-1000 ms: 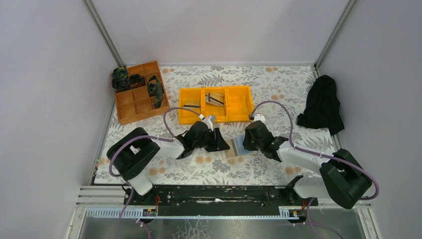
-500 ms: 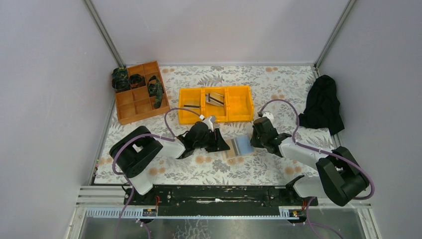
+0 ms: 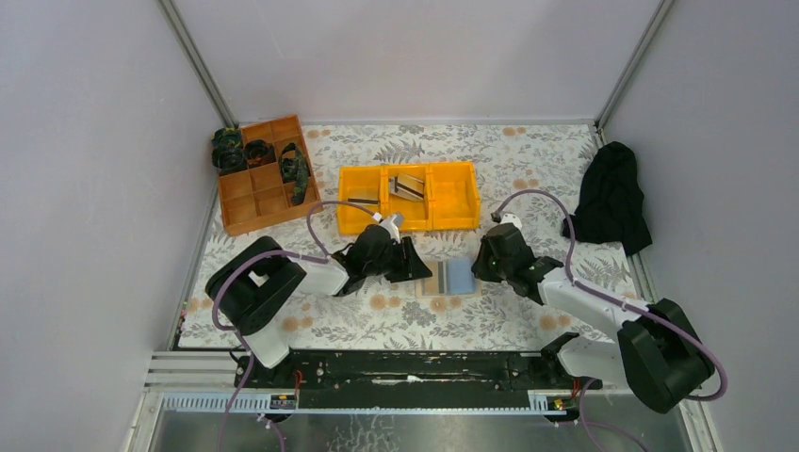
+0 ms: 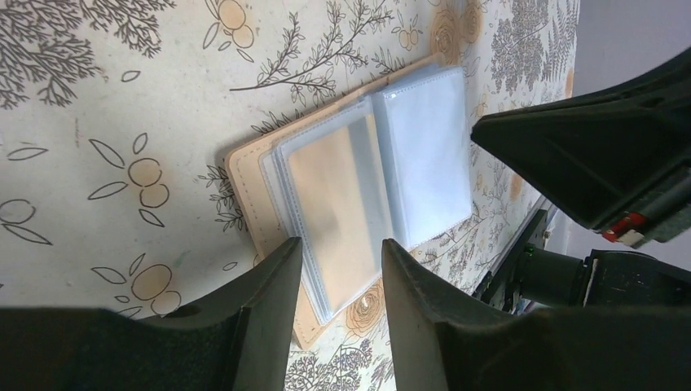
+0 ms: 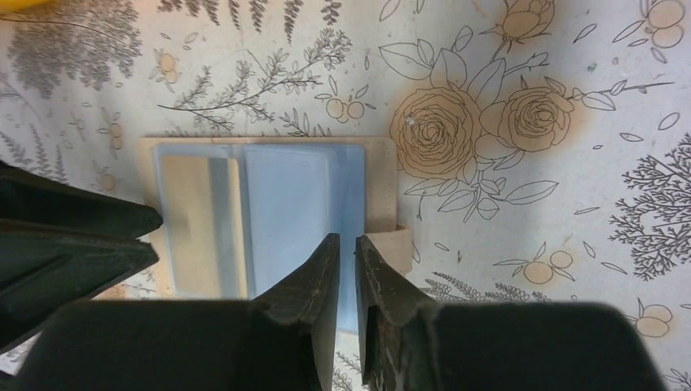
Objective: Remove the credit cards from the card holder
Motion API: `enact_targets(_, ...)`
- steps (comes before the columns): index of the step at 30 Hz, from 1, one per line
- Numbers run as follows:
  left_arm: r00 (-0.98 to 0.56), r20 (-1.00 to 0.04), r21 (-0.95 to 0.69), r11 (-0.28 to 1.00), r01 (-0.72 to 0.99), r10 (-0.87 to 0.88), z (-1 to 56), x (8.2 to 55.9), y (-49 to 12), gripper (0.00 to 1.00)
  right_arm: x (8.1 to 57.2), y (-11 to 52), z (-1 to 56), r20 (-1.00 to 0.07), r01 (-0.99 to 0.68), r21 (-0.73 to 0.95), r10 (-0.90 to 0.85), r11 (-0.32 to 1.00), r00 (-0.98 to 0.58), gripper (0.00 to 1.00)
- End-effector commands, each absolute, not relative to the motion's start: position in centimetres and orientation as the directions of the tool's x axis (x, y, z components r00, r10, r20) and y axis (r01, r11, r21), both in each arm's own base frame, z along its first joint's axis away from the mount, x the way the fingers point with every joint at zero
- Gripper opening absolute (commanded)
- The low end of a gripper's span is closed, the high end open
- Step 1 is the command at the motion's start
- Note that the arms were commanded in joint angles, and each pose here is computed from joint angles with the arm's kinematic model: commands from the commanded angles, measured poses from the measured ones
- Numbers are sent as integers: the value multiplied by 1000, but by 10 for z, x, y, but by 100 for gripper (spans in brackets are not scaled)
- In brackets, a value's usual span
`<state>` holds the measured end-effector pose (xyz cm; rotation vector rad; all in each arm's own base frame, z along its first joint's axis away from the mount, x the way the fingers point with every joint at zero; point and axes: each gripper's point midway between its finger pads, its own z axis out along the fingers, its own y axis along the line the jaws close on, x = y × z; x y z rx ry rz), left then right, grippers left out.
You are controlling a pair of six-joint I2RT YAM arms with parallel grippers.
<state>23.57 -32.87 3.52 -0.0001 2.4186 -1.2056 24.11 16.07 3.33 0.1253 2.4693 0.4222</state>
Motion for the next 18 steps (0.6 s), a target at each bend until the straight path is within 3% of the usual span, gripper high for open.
enact_targets(1, -886, -421, -772, 589, 238, -194, 53, 247, -334, 48, 249, 159, 59, -618, -25, 332, 197, 943, -761, 20)
enact_targets(8, -878, -432, -773, 586, 242, -207, 59, 245, -330, 49, 257, 182, 64, -599, -77, 392, 191, 917, -777, 20)
enact_targets(12, -870, -447, -771, 584, 255, -209, 64, 244, -328, 58, 259, 193, 57, -579, -85, 427, 200, 900, -790, 20)
enact_targets(15, -865, -453, -773, 577, 263, -213, 67, 244, -328, 92, 259, 204, 54, -566, -108, 445, 186, 889, -803, 22)
enact_targets(16, -864, -455, -776, 572, 265, -217, 68, 244, -328, 99, 258, 208, 53, -565, -117, 445, 177, 888, -806, 23)
enact_targets(18, -862, -454, -790, 550, 270, -228, 71, 243, -329, 100, 258, 216, 55, -570, -143, 445, 157, 884, -806, 25)
